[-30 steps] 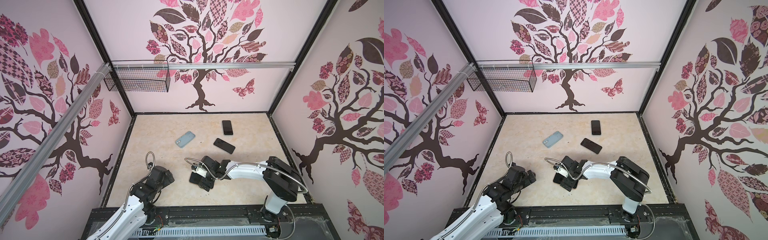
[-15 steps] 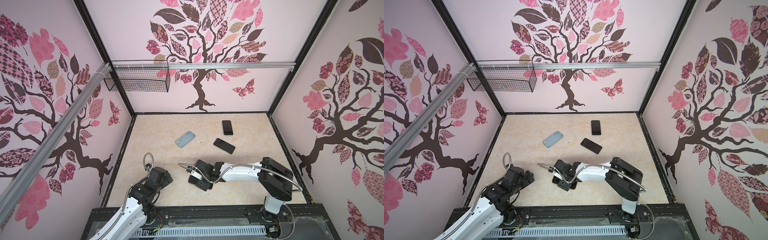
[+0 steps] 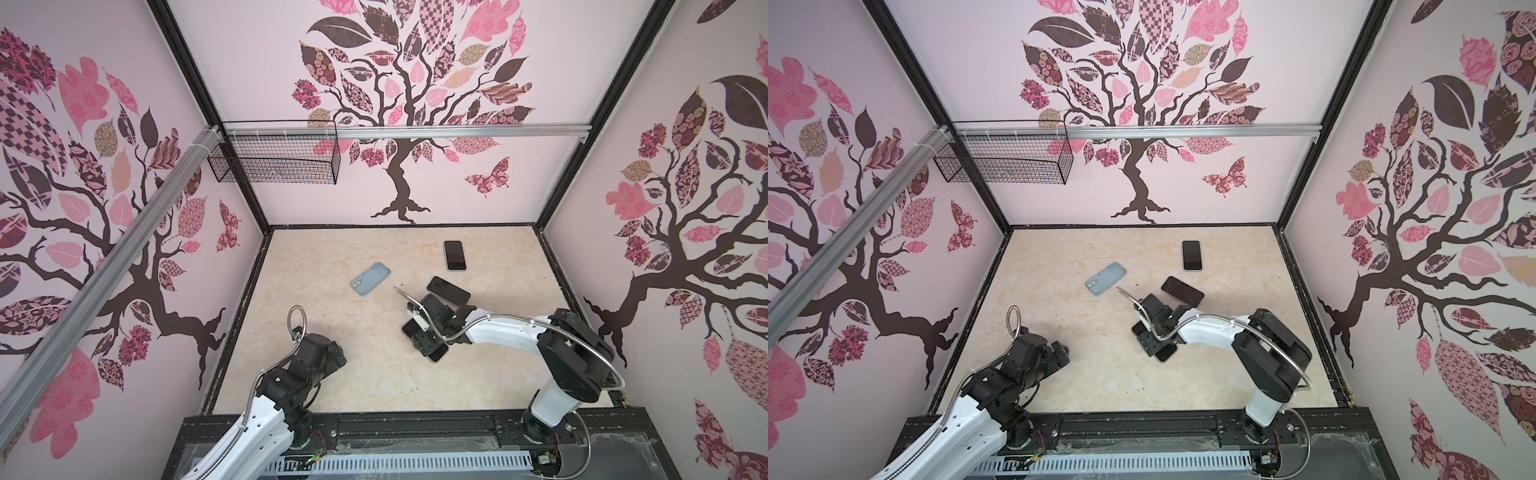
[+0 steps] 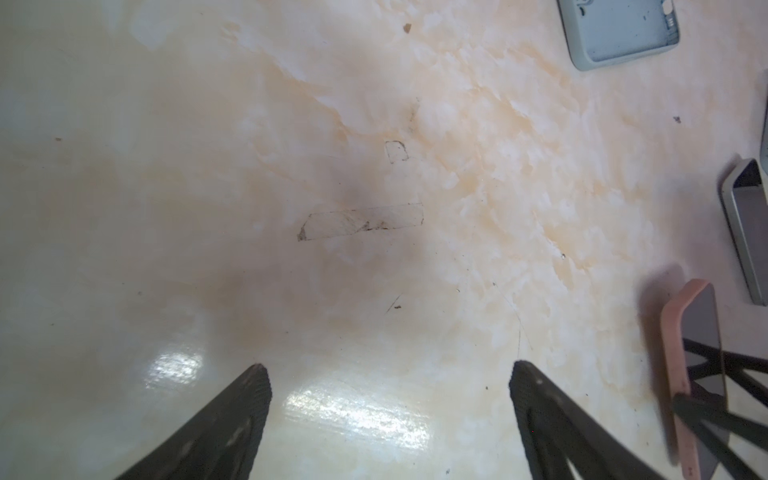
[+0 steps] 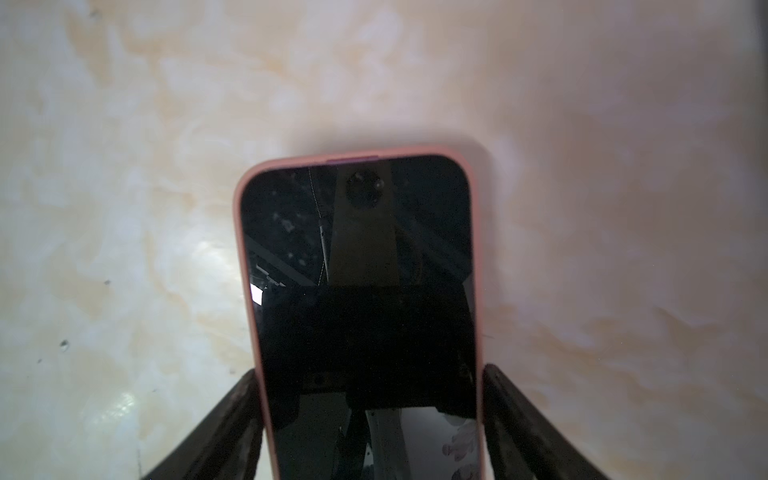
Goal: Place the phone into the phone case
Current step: 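Grasp the pink-cased phone with the right gripper and lift it, then carry the cased phone farther from the robot and set it beside the blue-cased phone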
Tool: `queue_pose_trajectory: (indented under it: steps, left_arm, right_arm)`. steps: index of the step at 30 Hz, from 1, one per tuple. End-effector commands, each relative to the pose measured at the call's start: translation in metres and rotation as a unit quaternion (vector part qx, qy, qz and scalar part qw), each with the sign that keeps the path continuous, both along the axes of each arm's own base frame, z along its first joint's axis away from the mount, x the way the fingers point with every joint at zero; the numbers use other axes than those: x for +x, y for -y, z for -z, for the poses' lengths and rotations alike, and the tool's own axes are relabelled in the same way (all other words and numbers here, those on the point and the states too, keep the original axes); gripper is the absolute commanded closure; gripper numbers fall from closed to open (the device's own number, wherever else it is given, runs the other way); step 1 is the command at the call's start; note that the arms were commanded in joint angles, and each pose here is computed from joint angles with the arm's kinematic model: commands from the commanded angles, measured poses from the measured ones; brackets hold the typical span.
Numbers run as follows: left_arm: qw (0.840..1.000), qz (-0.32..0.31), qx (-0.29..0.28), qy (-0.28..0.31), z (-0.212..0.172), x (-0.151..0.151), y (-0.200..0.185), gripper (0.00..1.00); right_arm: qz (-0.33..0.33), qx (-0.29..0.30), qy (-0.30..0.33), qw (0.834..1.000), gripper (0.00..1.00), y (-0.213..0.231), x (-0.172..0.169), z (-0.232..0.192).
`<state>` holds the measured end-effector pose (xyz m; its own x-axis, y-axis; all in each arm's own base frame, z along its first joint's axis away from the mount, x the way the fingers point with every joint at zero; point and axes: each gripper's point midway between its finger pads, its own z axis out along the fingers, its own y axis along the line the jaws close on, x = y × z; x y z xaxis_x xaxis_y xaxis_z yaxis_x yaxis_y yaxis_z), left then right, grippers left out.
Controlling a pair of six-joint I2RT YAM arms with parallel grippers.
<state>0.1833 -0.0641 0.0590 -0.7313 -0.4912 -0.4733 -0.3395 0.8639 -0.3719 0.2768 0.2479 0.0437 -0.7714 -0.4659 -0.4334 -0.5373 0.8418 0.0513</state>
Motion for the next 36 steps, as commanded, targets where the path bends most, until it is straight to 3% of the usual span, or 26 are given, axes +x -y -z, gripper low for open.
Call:
queue_pose_trajectory:
  steps: [1,10,22,36]
  left_arm:
    - [0.999,0.029,-0.016,0.016,-0.003,0.005,0.011,0.06]
    - [0.998,0.05,-0.031,0.023,-0.009,0.006,0.02,0.06]
    - [0.995,0.072,-0.062,0.025,-0.029,0.009,0.035,0.05]
    - [0.993,0.071,-0.091,0.03,-0.037,0.002,0.038,0.03]
  right_arm:
    - [0.083,0.06,0.044,0.994,0.84,0.019,0.047,-0.052]
    - [0.234,0.073,0.083,0.966,0.86,0.109,0.149,-0.084]
    - [0.341,0.001,0.162,0.926,0.9,0.204,0.244,-0.098]
    - [0.346,-0.003,0.136,0.928,0.88,0.228,0.312,-0.055]
